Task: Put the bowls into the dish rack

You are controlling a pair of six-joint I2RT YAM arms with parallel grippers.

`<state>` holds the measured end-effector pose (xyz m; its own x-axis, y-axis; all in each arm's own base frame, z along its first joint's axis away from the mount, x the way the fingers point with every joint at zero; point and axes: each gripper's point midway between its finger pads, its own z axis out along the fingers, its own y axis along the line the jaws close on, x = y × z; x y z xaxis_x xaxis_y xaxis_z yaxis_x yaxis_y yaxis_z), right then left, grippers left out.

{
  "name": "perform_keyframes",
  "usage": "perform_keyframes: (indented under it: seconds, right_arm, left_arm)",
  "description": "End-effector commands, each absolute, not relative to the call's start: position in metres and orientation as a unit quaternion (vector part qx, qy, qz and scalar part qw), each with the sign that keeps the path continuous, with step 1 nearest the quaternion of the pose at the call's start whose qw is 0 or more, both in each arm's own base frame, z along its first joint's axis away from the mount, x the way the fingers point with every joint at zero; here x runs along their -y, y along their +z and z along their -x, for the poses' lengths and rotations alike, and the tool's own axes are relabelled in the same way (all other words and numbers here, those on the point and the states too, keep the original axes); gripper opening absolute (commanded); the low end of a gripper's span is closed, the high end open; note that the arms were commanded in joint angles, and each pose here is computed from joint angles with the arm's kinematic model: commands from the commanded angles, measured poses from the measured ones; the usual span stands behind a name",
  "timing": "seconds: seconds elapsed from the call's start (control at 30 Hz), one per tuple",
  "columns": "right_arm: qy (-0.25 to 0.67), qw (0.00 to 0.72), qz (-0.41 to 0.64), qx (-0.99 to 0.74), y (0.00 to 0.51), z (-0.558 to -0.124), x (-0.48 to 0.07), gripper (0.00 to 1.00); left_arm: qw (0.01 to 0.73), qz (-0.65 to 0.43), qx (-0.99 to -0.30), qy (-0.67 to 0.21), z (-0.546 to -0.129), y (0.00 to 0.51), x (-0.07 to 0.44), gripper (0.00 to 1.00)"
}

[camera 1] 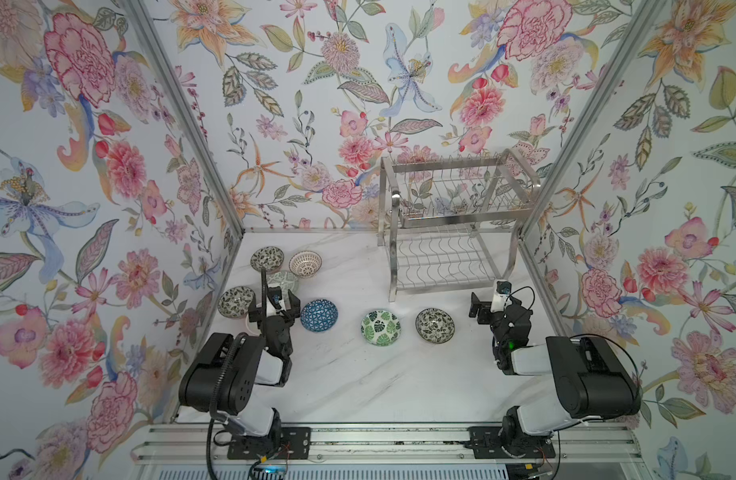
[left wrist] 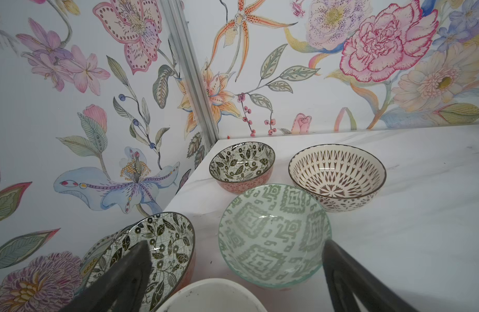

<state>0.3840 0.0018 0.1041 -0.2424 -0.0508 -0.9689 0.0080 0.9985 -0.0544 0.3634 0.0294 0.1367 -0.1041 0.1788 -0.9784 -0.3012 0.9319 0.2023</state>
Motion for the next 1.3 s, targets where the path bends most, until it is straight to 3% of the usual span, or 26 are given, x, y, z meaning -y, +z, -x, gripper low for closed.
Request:
perform_keyframes:
  seconds: [0.0, 1.1, 1.27]
  right_arm:
    - [-0.024, 0.618, 0.009, -0.786, 0.106, -0.387, -0.001, 0.99]
    - [-0.019, 0.618, 0.009, -0.786, 0.106, -0.387, 0.0, 0.99]
    - [-0.054, 0.625, -0.035, -0.778, 0.11, -0.382, 0.015, 0.99]
  left_arm:
    - [0.678, 0.043, -0.712, 0.181, -0.363, 0.143, -0.031, 0.99]
    - [0.675, 0.071, -0.709, 0.192, -0.36, 0.144, -0.041, 0.99]
    - [0.68, 0.086, -0.701, 0.198, -0.35, 0.146, -0.046, 0.99]
